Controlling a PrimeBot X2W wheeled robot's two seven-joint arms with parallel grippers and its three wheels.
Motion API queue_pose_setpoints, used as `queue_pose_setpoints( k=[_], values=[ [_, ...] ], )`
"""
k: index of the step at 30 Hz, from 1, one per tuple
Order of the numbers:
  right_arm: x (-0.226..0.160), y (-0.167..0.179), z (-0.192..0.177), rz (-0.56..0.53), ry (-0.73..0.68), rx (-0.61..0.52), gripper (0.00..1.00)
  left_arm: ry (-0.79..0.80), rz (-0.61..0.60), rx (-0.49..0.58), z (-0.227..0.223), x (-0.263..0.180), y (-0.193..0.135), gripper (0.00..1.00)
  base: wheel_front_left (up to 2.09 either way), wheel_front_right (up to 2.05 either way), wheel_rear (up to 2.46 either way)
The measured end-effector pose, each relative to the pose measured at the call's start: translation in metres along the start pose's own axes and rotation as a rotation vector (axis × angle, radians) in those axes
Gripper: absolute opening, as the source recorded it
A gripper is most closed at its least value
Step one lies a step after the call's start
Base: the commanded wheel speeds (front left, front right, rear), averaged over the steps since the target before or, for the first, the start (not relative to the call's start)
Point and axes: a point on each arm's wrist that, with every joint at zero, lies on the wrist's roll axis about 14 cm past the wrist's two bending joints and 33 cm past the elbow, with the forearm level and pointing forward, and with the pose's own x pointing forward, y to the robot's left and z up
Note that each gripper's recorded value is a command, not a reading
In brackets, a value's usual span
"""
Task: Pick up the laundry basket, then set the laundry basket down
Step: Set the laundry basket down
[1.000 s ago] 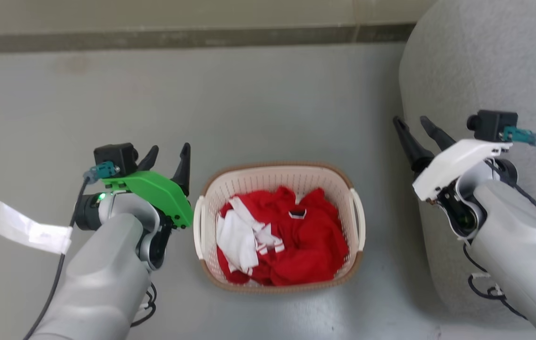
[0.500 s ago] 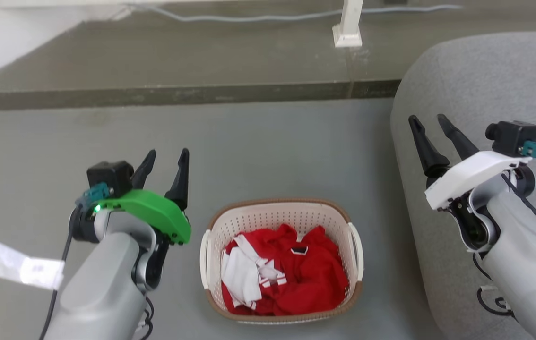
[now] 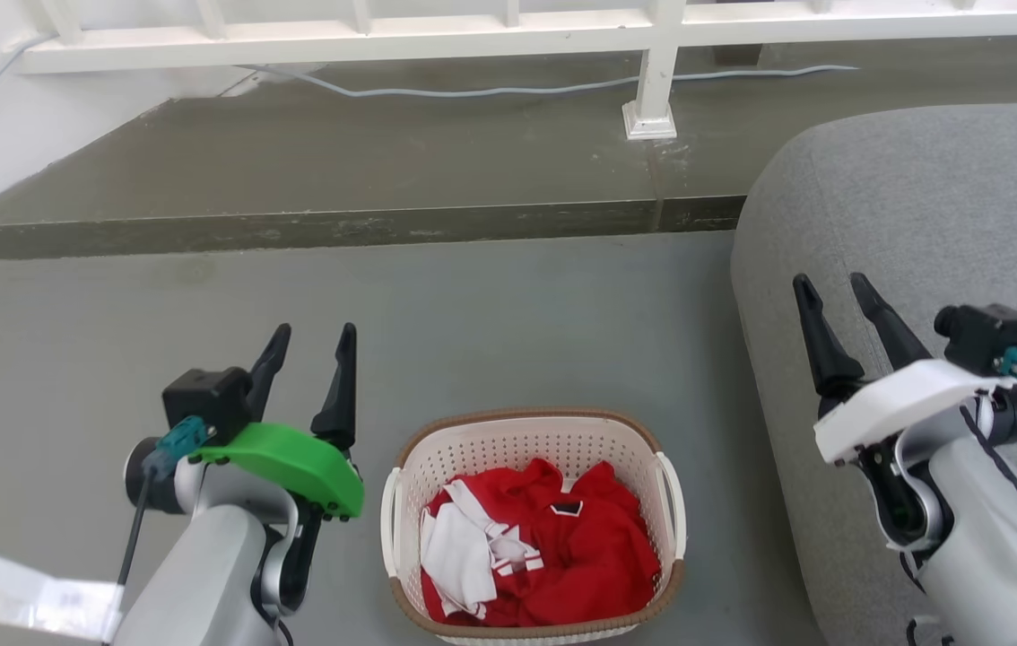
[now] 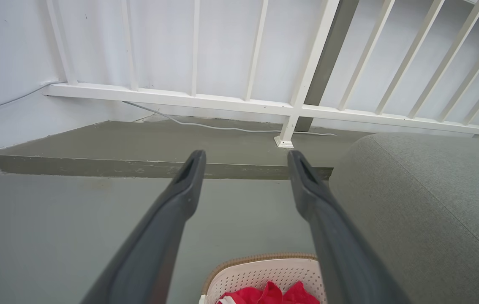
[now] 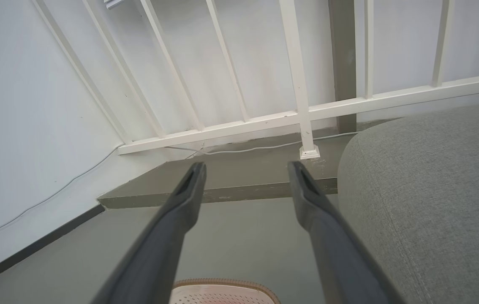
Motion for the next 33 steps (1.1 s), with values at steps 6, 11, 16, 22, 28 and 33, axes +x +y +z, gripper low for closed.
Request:
queue_pose_setpoints(
  k=[6,11,16,22,28,33],
  values=[
    [-0.012,-0.001,0.003,-0.015,-0.024,-0.019,1.00,-0.031,0.019,0.000,0.005,-0.012,0.003,1.00,0.00,0.00,0.00],
    [-0.020,-0.003,0.004,-0.031,-0.039,-0.019,1.00,-0.039,0.026,0.014,0.004,-0.022,0.003,1.00,0.00,0.00,0.00],
    [-0.027,-0.004,0.005,-0.043,-0.050,-0.025,1.00,-0.055,0.039,0.011,0.007,-0.029,0.004,1.00,0.00,0.00,0.00],
    [-0.032,-0.001,0.002,-0.046,-0.053,-0.017,1.00,-0.058,0.050,0.023,0.005,-0.036,0.006,1.00,0.00,0.00,0.00],
    [-0.037,-0.001,-0.002,-0.049,-0.045,-0.024,1.00,-0.057,0.052,0.013,0.002,-0.040,0.004,1.00,0.00,0.00,0.00],
    [-0.039,-0.003,-0.001,-0.051,-0.051,-0.025,1.00,-0.064,0.050,0.013,0.004,-0.041,0.004,1.00,0.00,0.00,0.00]
  ],
)
